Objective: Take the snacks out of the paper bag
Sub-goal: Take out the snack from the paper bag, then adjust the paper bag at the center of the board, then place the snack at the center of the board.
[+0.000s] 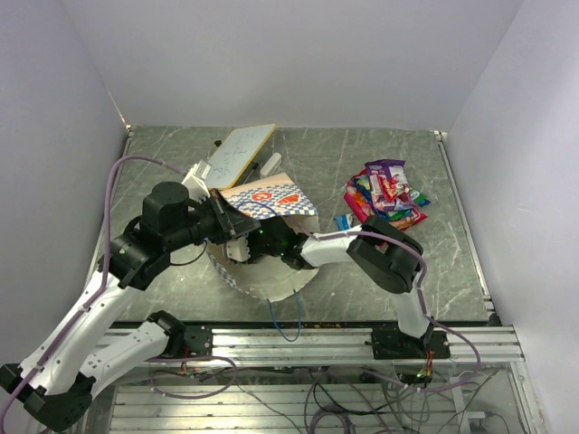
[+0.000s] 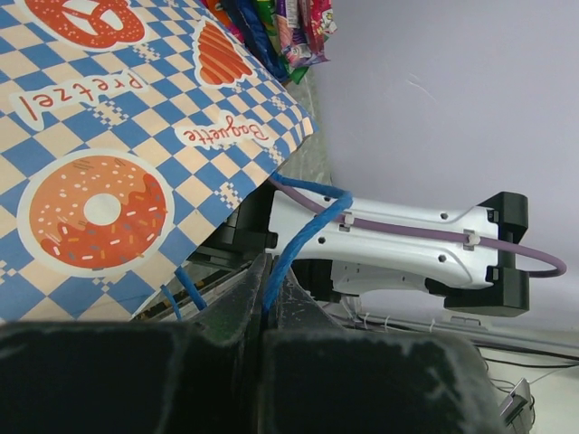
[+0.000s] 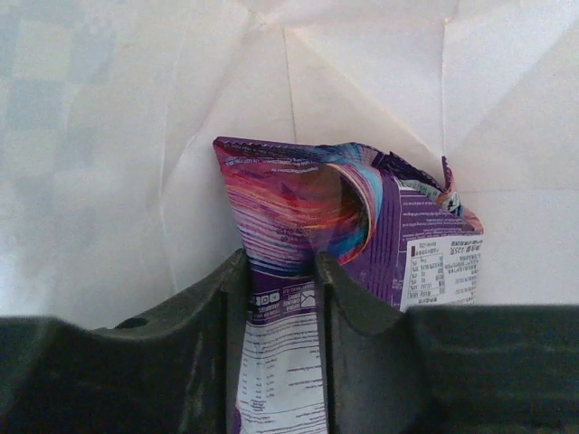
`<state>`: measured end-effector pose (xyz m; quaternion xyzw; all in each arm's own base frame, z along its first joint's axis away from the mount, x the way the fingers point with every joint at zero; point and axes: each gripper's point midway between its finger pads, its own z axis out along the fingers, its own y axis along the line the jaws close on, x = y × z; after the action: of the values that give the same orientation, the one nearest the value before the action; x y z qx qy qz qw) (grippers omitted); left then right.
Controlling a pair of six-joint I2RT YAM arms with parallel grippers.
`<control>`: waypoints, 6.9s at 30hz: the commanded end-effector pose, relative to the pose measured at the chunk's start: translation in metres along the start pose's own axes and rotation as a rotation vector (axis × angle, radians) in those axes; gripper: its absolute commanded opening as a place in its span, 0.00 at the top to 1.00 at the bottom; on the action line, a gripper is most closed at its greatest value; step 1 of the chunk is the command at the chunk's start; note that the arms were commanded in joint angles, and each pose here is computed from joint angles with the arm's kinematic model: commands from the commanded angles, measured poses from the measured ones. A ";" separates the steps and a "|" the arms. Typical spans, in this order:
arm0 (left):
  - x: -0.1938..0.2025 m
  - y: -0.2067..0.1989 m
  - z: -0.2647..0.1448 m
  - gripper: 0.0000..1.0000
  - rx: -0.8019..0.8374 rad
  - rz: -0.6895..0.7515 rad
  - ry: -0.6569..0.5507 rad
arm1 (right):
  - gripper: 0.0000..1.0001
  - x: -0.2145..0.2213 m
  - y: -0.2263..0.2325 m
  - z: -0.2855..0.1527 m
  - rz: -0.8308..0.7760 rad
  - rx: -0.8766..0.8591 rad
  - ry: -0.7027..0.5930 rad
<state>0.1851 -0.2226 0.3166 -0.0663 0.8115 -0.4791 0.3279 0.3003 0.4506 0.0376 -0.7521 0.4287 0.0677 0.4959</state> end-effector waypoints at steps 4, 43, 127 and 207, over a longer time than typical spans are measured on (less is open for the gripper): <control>-0.007 0.002 -0.010 0.93 -0.030 0.002 -0.055 | 0.78 -0.003 -0.005 0.008 0.026 -0.011 -0.021; -0.023 0.019 -0.019 0.93 -0.178 -0.123 -0.152 | 1.00 -0.063 -0.040 -0.071 0.274 0.072 -0.163; -0.039 0.024 -0.027 0.93 -0.330 -0.222 -0.194 | 1.00 -0.228 -0.232 -0.388 0.746 0.584 -0.554; -0.133 0.101 -0.068 0.93 -0.818 0.143 -0.305 | 1.00 0.121 -0.057 -0.312 1.232 0.765 0.773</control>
<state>0.2544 -0.0775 0.2938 -0.2090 0.8937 -0.1070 0.3824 0.3173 0.1244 0.1801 -0.1514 0.8888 -0.1321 0.4119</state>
